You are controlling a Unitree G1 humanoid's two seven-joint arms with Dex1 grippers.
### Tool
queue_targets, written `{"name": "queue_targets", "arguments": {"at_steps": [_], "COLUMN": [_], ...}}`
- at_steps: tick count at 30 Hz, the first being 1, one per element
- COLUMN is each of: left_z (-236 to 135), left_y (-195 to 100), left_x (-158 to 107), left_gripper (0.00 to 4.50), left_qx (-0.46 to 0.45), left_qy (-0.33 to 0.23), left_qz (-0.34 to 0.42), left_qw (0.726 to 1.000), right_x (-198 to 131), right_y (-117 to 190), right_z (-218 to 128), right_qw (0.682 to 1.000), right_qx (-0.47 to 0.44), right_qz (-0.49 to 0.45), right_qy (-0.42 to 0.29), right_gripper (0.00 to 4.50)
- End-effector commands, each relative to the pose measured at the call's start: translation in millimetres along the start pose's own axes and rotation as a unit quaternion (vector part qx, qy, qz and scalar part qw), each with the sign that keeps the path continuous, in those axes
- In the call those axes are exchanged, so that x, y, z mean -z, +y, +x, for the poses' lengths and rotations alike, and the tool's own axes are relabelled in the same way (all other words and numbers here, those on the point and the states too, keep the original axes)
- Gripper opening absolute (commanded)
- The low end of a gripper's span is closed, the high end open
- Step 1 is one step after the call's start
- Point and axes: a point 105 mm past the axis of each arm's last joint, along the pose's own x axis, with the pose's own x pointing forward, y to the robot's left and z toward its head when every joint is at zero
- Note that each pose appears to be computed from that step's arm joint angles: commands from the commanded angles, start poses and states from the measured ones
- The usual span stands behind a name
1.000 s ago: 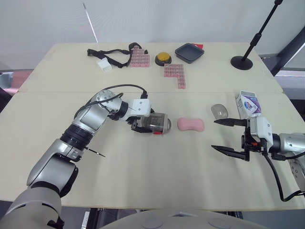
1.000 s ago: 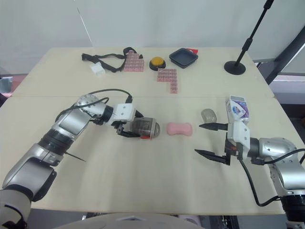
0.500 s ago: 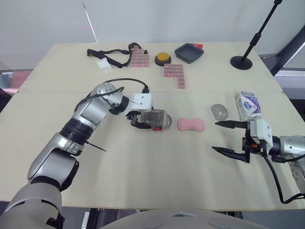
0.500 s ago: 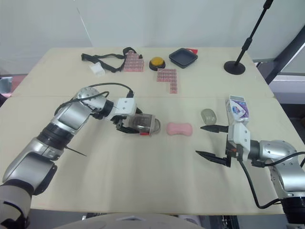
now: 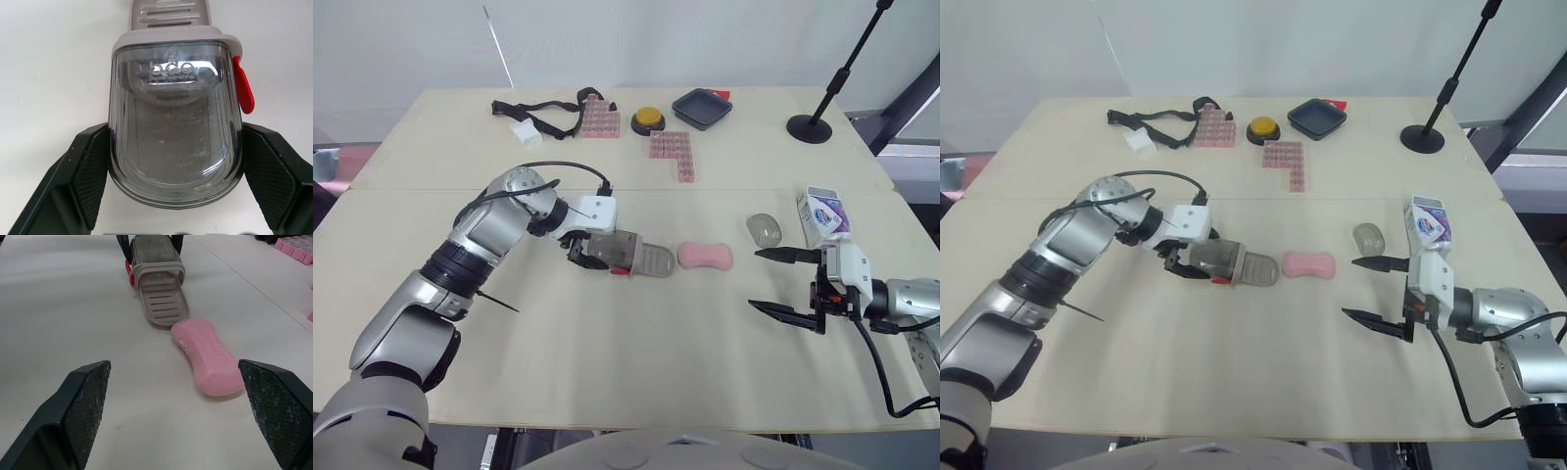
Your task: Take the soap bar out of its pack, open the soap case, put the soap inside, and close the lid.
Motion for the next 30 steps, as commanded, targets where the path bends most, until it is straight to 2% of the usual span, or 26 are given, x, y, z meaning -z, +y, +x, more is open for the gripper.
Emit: {"name": "queue_targets", "arguments": {"at_steps": [1, 8, 14, 23, 25, 30], "left_z": [-25, -34, -32, -27, -28, -37], "left_y": [3, -13, -14, -12, -12, -6], "left_x": [7, 31, 48, 56, 58, 54], "left_gripper": [3.46, 3.46, 3.46, 3.46, 4.47, 4.49], "left_qx": [-0.025, -0.035, -0.045, -0.046, -0.048, -0.060], "left_qy": [0.010, -0.028, -0.034, -0.046, -0.046, -0.066], "left_qz": [0.003, -0.017, -0.018, -0.014, -0.014, -0.012], "left_qw": [1.000, 0.999, 0.998, 0.998, 0.998, 0.996], "right_x": [-4, -1, -2, 0, 0, 0], "right_y": [-2, -3, -5, -6, -6, -7], "right_z": [-2, -4, -1, -2, -3, -5], "right_qw": [1.000, 1.000, 1.000, 1.000, 1.000, 1.000], "right_qx": [0.005, 0.006, 0.002, -0.001, -0.001, 0.001], "right_qz": [-0.012, -0.010, -0.011, -0.011, -0.012, -0.013], "right_qy": [-0.002, 0.003, 0.002, 0.006, 0.007, 0.010], "right_gripper": [4.48, 4.48, 4.48, 4.48, 4.50, 4.50]}}
